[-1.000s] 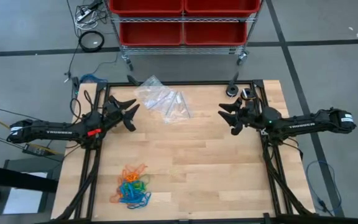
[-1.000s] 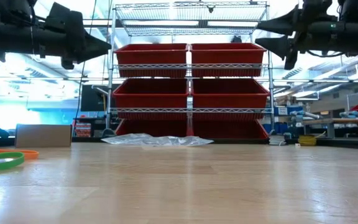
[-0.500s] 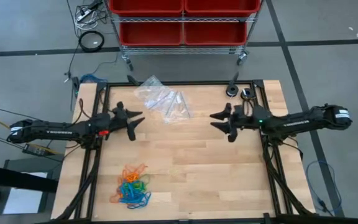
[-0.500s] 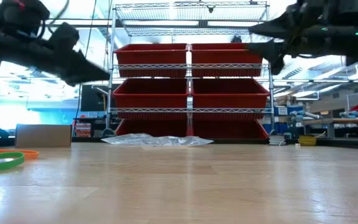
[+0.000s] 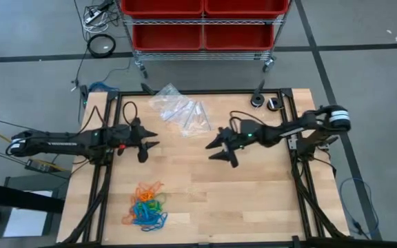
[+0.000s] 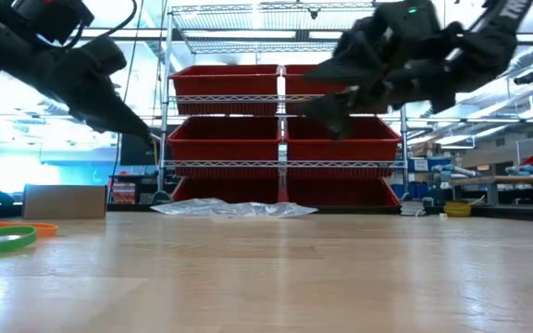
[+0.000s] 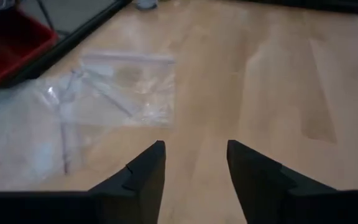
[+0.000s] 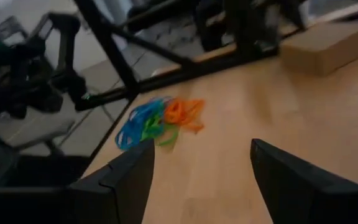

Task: Sort rubber bands
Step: Prepare the rubber bands to put into the zip bags

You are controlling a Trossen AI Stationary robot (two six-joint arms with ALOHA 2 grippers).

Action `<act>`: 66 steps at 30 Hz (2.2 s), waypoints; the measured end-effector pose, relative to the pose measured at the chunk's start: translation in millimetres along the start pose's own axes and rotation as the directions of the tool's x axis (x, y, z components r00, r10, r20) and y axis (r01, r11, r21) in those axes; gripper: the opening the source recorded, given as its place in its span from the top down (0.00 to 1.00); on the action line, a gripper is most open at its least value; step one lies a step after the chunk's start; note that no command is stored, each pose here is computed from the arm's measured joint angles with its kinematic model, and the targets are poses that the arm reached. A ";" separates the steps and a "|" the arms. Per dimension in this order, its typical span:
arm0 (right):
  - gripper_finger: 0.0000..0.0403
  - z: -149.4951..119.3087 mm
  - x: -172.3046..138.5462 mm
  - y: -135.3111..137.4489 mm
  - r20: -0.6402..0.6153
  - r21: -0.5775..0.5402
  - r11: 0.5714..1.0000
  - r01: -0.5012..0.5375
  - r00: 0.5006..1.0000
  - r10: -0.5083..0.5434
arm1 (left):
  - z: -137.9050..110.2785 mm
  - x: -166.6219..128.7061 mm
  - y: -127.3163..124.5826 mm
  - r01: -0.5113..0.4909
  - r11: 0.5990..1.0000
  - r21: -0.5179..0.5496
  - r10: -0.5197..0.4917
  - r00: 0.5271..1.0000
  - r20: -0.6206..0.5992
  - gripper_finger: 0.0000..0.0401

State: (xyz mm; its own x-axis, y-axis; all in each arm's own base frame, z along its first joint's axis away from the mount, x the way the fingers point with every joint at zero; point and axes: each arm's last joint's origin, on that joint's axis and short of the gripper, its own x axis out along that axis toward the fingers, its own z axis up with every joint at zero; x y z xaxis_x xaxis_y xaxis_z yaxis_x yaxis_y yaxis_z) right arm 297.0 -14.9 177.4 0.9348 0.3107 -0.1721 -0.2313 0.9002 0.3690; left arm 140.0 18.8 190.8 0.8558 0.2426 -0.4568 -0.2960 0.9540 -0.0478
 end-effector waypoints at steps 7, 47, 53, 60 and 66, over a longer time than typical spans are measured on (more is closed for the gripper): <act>0.33 -8.1 30.3 0.5 -0.137 -0.030 0.998 -0.053 0.989 0.048 | 1.0 -8.1 -15.2 0.165 0.985 -0.053 -0.170 0.979 -0.109 0.49; 0.34 -35.2 140.1 71.3 -0.176 -0.079 0.989 -0.128 0.978 0.112 | -68.1 -60.6 -157.9 0.406 0.909 -0.091 -0.371 0.694 -0.617 0.50; 0.34 -34.8 140.0 69.4 -0.171 -0.079 0.991 -0.107 0.981 0.092 | -77.4 -62.6 -167.8 0.374 0.915 -0.151 -0.383 0.688 -0.616 0.38; 0.36 -32.4 139.6 63.7 -0.162 -0.073 0.994 -0.087 0.984 0.074 | -93.0 -60.9 -177.5 0.341 0.927 -0.160 -0.361 0.683 -0.635 0.23; 0.39 -31.9 139.5 62.6 -0.160 -0.073 0.994 -0.083 0.985 0.071 | -113.3 -54.4 -189.1 0.313 0.944 -0.109 -0.309 0.717 -0.624 0.21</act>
State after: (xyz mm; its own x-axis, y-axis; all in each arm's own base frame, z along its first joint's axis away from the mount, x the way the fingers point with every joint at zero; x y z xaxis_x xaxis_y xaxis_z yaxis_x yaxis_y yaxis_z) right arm 404.4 94.5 147.4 0.8608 0.4184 -0.2897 -0.3272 0.8911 0.3146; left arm 101.3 -194.7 124.1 0.4409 -0.2311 -0.8673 -0.0579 0.9570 -0.2844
